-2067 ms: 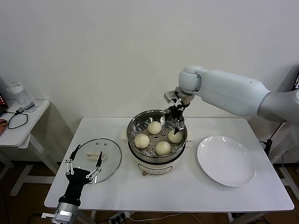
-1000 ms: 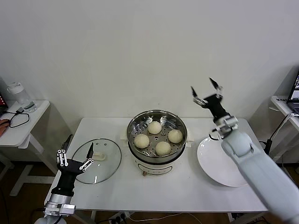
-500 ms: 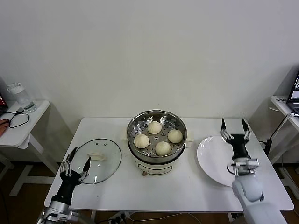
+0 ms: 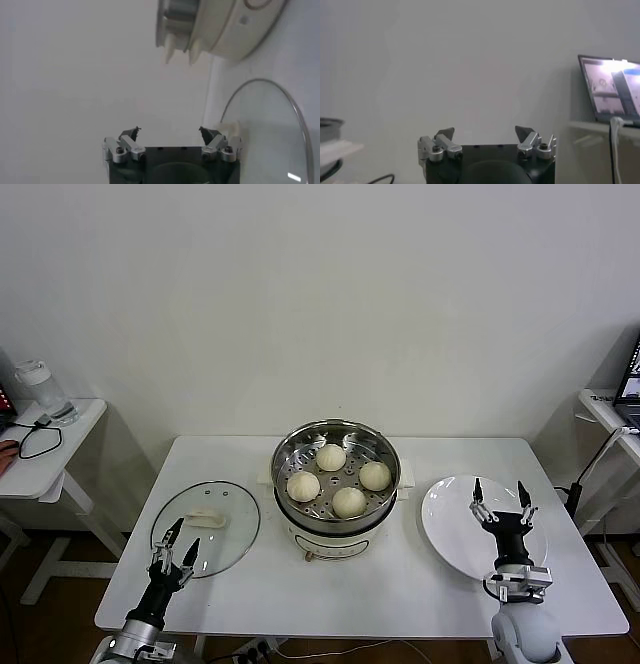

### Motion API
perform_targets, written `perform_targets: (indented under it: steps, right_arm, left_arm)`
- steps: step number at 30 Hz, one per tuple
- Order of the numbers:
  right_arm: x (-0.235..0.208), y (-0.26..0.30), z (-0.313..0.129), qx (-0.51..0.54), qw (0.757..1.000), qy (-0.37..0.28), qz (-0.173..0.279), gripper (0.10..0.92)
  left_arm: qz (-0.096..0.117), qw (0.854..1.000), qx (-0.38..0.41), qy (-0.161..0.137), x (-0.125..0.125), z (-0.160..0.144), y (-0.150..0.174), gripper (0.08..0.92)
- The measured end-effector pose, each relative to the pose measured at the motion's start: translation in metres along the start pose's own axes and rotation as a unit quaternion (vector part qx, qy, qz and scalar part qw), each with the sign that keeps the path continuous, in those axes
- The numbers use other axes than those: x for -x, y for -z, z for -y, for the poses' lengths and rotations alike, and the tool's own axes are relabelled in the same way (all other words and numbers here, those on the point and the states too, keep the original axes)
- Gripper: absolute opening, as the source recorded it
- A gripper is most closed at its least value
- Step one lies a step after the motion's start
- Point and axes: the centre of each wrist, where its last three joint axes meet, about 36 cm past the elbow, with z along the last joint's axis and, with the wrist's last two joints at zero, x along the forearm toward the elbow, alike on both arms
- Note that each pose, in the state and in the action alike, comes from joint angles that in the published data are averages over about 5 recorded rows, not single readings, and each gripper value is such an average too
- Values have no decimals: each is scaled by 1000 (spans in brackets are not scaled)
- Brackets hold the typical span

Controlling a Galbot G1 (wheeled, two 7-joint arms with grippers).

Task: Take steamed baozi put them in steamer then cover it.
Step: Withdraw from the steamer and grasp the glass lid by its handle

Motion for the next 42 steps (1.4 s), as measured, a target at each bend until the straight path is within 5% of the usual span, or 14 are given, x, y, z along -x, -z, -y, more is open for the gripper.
perform_targets:
  steps: [42]
  right_arm:
    - [-21,-19,-9,-8,1000,-7,-22,823]
  left_arm:
    - [-19,998,56,3,92,44,-19,823]
